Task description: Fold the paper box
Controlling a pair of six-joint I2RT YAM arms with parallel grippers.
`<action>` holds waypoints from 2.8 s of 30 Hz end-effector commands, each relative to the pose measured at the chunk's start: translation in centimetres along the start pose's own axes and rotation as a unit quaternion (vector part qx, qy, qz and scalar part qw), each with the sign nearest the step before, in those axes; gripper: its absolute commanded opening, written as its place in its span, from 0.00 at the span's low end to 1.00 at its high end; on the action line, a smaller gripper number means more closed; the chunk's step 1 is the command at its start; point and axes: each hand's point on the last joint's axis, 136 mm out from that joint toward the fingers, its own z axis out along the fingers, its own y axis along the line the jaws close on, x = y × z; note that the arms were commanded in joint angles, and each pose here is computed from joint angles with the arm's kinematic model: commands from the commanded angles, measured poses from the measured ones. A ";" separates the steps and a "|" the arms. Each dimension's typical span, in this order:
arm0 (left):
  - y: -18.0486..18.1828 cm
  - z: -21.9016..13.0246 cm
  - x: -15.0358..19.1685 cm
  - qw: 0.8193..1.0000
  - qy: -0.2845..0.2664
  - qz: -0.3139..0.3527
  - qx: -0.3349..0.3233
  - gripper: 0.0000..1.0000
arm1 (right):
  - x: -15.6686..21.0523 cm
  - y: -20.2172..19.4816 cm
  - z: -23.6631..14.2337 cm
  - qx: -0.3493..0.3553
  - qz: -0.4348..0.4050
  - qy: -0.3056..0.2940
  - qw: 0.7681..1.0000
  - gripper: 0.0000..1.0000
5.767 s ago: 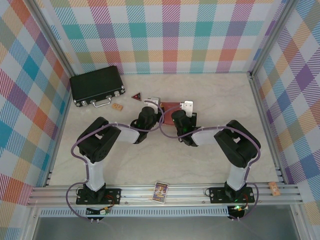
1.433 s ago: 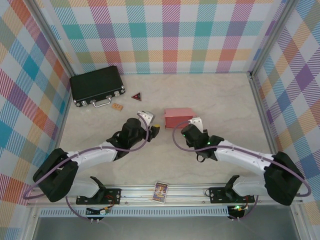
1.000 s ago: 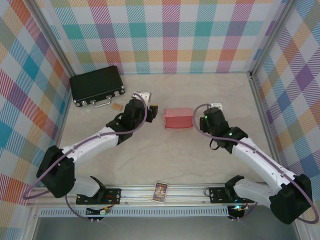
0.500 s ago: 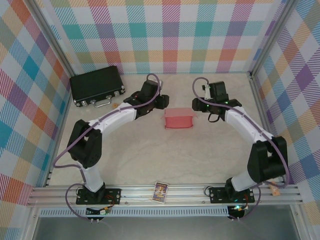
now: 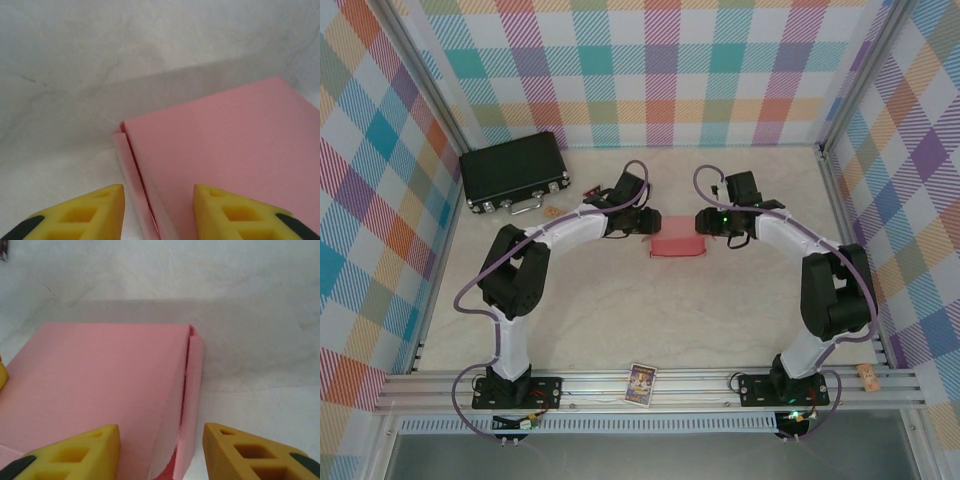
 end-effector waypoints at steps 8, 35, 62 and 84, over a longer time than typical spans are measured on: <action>2.0 2.1 4.8 0.998 0.060 -0.037 -0.003 0.37 | 3.8 -1.4 3.4 0.011 0.039 0.052 0.998 0.42; 2.5 -3.8 6.4 0.993 0.013 -0.116 0.021 0.44 | -2.7 1.3 3.4 0.019 -0.025 0.017 0.999 0.57; 2.6 0.0 0.7 0.991 -0.006 0.051 0.124 0.58 | 6.2 6.1 1.8 -0.201 0.200 -0.028 0.958 0.67; 3.4 -3.5 5.8 0.992 0.012 -0.091 0.088 0.49 | 5.1 7.6 4.9 -0.199 0.132 0.034 0.971 0.64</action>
